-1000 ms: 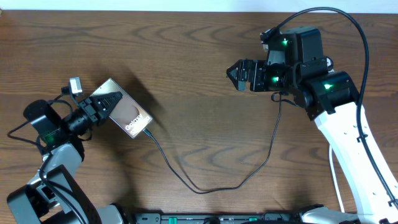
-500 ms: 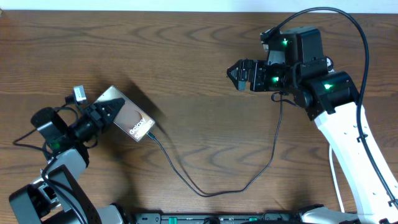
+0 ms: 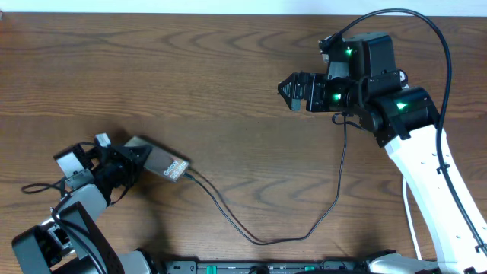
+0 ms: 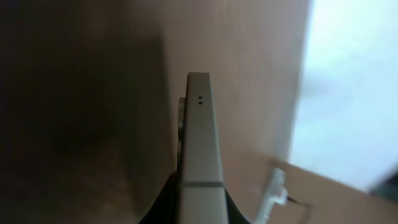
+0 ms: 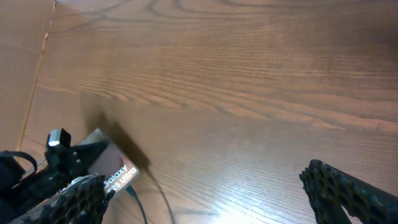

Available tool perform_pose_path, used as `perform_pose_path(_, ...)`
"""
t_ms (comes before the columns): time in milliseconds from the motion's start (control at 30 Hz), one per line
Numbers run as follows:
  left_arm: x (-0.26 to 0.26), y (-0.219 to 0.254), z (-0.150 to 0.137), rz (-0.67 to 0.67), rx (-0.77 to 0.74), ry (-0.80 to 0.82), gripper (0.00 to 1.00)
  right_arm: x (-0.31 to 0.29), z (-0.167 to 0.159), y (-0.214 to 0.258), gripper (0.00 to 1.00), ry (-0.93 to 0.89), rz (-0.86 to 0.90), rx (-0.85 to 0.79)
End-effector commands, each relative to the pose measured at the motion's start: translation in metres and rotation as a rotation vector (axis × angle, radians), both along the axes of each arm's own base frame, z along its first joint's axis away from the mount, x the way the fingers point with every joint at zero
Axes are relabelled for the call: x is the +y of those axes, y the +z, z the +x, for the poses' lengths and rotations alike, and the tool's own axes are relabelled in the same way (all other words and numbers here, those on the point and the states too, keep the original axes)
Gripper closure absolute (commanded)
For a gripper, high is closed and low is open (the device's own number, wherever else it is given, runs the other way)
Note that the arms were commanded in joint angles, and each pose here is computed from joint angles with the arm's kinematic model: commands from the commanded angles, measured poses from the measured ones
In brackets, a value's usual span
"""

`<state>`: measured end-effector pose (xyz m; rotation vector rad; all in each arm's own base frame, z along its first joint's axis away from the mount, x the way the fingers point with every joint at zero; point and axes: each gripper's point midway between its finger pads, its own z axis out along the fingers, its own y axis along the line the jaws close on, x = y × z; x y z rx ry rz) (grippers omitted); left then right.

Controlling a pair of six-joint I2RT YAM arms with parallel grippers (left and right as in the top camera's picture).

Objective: Plug charger to phone and switch on socket
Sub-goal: 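Lower the phone onto the table with the left gripper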

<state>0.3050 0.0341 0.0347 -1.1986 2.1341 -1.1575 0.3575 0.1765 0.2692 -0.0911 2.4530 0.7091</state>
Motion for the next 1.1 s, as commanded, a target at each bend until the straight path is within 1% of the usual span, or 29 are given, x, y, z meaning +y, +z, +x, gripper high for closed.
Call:
perform_pose_path(0,0.016,-0.012,-0.004,0.092,0.06,0.056,0.93,0.001,0.0,0.003,0.01,0.001,-0.008,-0.013)
perform_pose_path(400,0.026,-0.037,-0.027,0.144,0.23,0.119,0.92,-0.001,0.001,0.003,0.01,-0.009,-0.019,-0.017)
perform_pose_path(667,0.023,-0.042,-0.035,0.133,0.277,0.12,0.91,-0.001,0.001,0.003,0.01,-0.009,-0.019,-0.016)
perform_pose_path(800,0.023,-0.043,-0.036,0.133,0.284,0.121,0.73,-0.001,0.001,0.003,0.01,-0.009,-0.019,-0.016)
perform_pose_path(867,0.022,-0.043,-0.037,0.132,0.286,0.121,0.67,-0.001,0.001,0.003,0.01,-0.009,-0.019,-0.016)
perform_pose_path(933,0.022,-0.043,-0.037,0.132,0.287,0.12,0.63,-0.001,0.001,0.002,0.01,-0.009,-0.019,-0.016)
perform_pose_path(1000,0.022,-0.043,-0.037,0.131,0.288,0.12,0.6,-0.001,0.001,0.002,0.01,-0.009,-0.019,-0.014)
perform_pose_path(1067,0.022,-0.044,-0.038,0.129,0.291,0.12,0.55,-0.001,0.001,0.002,0.01,-0.009,-0.02,-0.013)
